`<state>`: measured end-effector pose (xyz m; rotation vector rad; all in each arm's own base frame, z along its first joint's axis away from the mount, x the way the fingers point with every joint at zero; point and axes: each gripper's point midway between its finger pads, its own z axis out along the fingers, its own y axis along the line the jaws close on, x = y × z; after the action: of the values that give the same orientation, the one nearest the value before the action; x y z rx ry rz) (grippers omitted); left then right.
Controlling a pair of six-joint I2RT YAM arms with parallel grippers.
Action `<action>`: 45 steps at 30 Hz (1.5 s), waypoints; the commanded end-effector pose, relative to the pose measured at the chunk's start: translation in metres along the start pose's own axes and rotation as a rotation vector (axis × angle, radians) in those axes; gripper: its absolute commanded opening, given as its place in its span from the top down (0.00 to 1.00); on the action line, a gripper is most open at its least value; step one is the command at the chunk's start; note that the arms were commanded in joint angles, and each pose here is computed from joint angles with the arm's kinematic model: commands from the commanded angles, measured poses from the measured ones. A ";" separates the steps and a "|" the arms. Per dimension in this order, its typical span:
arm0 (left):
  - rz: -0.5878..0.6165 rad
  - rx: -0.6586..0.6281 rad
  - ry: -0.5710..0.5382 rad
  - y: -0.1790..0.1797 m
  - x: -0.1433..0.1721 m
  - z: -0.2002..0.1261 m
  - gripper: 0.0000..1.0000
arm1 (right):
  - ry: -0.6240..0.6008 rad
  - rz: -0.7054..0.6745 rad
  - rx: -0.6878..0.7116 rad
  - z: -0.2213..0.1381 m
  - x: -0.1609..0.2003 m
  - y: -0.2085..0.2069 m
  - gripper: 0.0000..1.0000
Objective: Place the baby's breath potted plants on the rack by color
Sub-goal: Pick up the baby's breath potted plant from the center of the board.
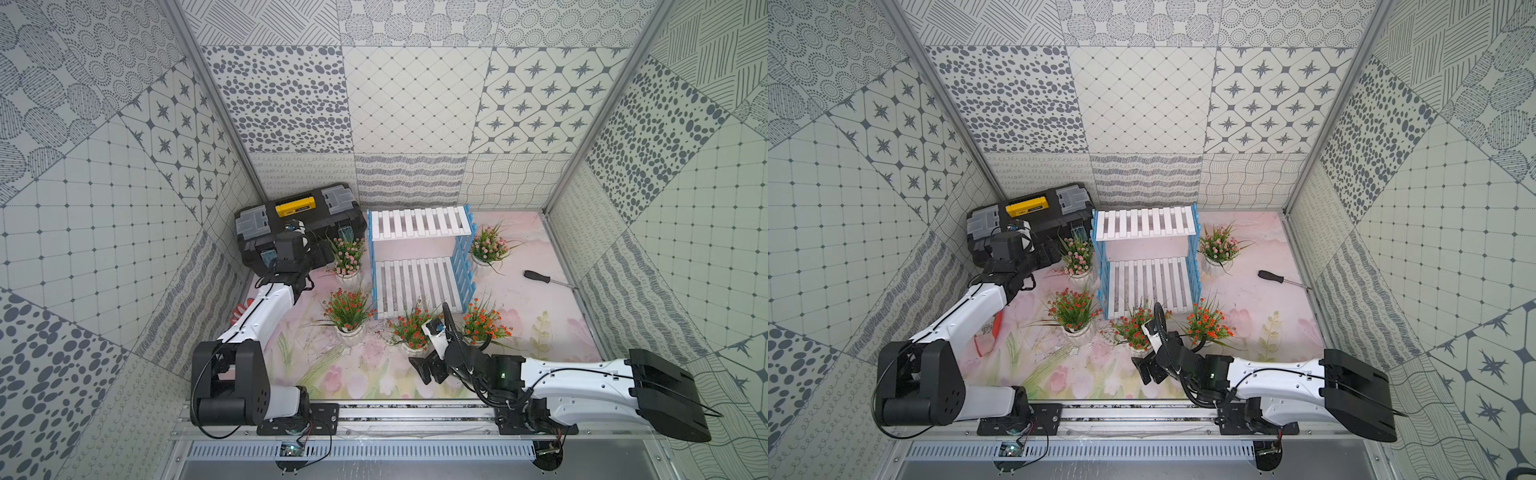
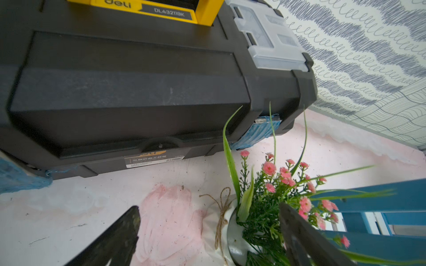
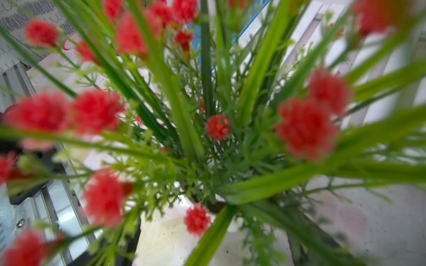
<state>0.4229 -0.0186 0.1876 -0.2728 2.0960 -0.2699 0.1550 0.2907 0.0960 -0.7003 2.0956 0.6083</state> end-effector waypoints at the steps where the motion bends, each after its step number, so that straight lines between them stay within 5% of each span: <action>1: -0.011 0.026 -0.059 -0.005 -0.015 -0.004 0.06 | -0.107 0.008 0.002 0.004 -0.023 0.002 0.02; 45: -0.021 0.033 -0.073 -0.005 -0.015 -0.003 0.06 | -0.259 0.062 0.148 0.053 -0.032 -0.023 0.02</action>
<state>0.4245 -0.0185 0.1962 -0.2846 2.0507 -0.2879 0.2064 0.3180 0.0806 -0.5142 1.9431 0.5217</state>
